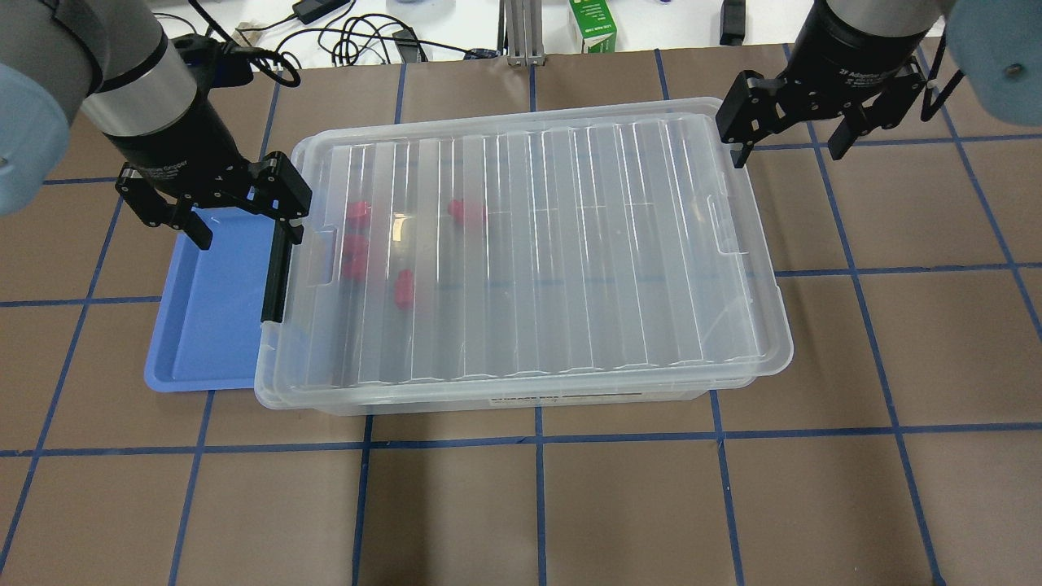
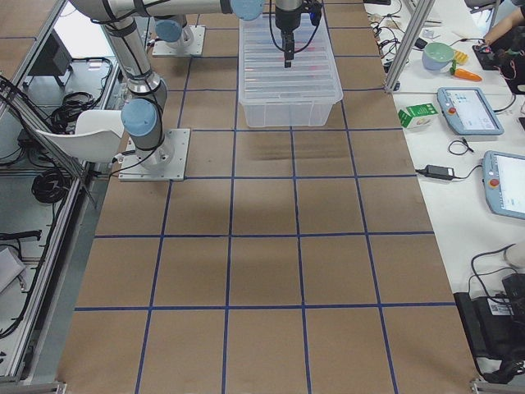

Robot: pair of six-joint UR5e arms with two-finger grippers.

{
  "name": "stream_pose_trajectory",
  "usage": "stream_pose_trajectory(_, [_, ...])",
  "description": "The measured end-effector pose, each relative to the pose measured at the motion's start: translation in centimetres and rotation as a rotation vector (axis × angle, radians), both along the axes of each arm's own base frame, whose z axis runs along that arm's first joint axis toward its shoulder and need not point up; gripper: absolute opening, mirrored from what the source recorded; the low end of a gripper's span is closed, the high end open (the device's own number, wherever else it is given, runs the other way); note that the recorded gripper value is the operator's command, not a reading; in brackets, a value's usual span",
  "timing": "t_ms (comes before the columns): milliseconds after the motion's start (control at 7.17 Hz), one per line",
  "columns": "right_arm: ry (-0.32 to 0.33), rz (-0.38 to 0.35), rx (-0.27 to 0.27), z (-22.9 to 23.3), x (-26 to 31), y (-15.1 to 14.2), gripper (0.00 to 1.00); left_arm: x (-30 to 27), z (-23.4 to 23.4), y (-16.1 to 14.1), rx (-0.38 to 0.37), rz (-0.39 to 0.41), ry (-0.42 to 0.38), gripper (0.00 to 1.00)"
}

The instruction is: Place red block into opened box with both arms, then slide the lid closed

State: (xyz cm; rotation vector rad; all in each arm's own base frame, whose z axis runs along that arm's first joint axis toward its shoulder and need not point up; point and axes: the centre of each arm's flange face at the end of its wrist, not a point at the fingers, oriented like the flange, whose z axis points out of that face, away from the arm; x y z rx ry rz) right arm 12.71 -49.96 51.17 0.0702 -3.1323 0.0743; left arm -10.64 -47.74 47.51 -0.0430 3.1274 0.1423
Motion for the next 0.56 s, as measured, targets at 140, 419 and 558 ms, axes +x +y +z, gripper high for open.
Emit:
stream_pose_trajectory(140, [0.0,0.0,0.001,-0.03,0.0,0.0,1.0,0.02,0.06,0.03,-0.001,0.0,0.0,1.0])
stream_pose_trajectory(419, [0.0,0.0,0.002,-0.06,0.02,0.02,1.0,0.06,0.17,0.09,-0.004,0.0,0.0,1.0])
stream_pose_trajectory(558, [0.001,0.0,0.001,-0.06,0.02,0.01,1.0,0.1,0.19,0.09,-0.004,0.0,-0.001,1.0])
